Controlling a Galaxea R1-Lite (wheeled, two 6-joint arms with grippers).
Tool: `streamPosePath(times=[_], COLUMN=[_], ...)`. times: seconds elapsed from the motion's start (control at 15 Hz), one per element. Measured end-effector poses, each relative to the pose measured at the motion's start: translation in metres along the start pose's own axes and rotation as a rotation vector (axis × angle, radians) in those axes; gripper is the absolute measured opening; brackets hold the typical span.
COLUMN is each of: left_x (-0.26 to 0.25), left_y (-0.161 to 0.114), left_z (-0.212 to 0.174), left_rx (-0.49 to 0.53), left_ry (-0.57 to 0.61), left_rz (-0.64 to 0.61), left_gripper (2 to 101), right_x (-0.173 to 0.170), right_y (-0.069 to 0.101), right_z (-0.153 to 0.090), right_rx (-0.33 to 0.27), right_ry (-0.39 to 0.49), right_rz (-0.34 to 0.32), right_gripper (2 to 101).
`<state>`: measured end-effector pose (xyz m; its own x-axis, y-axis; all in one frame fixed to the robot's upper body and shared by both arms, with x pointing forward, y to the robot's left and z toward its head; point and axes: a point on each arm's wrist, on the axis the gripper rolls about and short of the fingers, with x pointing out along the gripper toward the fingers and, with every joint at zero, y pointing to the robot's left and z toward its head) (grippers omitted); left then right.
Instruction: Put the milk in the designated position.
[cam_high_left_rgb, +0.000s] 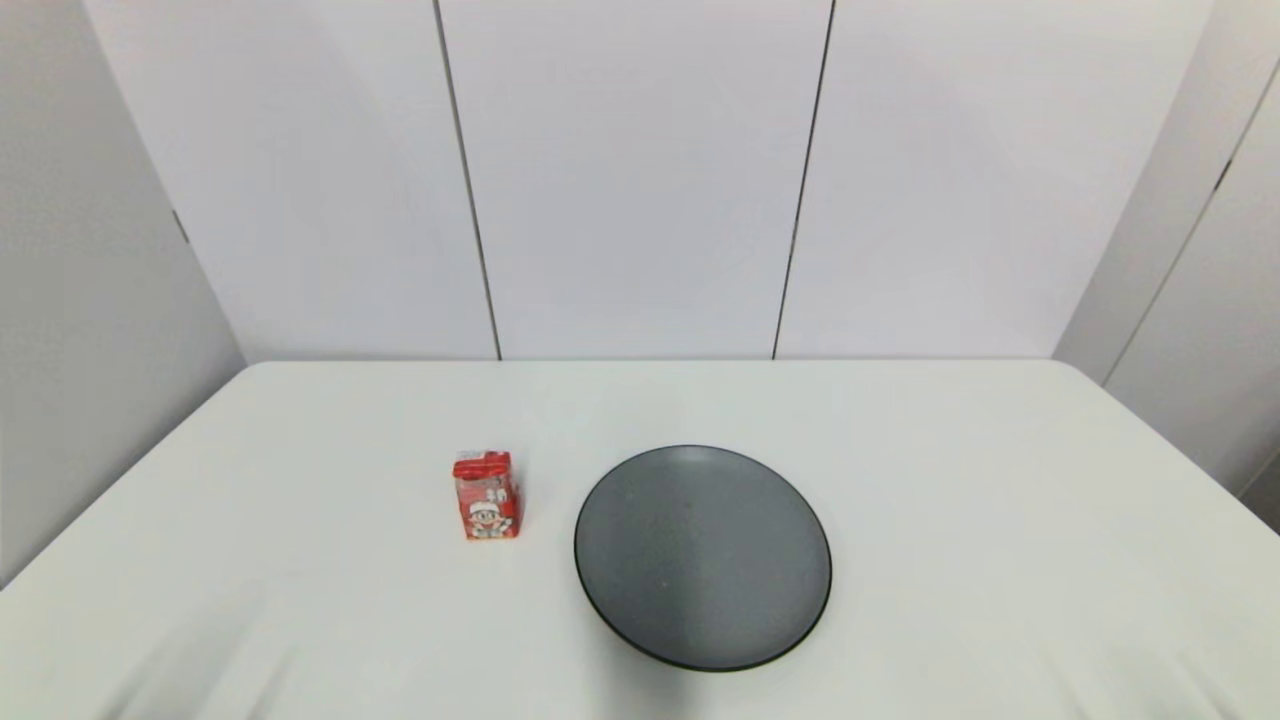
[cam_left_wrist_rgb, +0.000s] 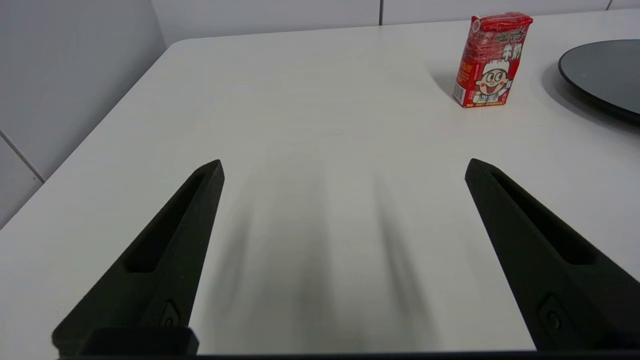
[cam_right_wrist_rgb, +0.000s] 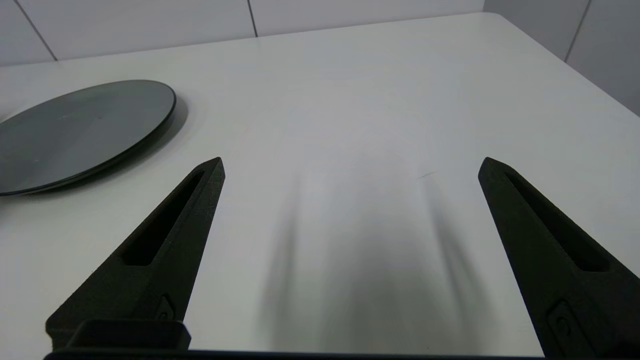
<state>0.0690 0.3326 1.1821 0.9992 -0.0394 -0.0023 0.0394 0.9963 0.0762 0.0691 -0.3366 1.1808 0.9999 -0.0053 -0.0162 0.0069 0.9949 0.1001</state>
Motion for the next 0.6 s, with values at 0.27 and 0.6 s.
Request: streamPosePath(times=[0.27,0.6], left_x=[0.0000,0.0000], left_y=[0.0000,0.0000], left_z=[0.0000,0.0000], left_rx=[0.000,0.000], left_ry=[0.000,0.000], left_rz=[0.000,0.000], left_gripper=[97.9,97.9], right_x=[0.0000,0.0000], right_y=[0.0000,0.0000], right_z=[0.0000,0.0000], right_rx=[-0.001,0.000], right_ry=[0.000,0.000], right_rz=[0.000,0.001], right_gripper=[100.5,100.5])
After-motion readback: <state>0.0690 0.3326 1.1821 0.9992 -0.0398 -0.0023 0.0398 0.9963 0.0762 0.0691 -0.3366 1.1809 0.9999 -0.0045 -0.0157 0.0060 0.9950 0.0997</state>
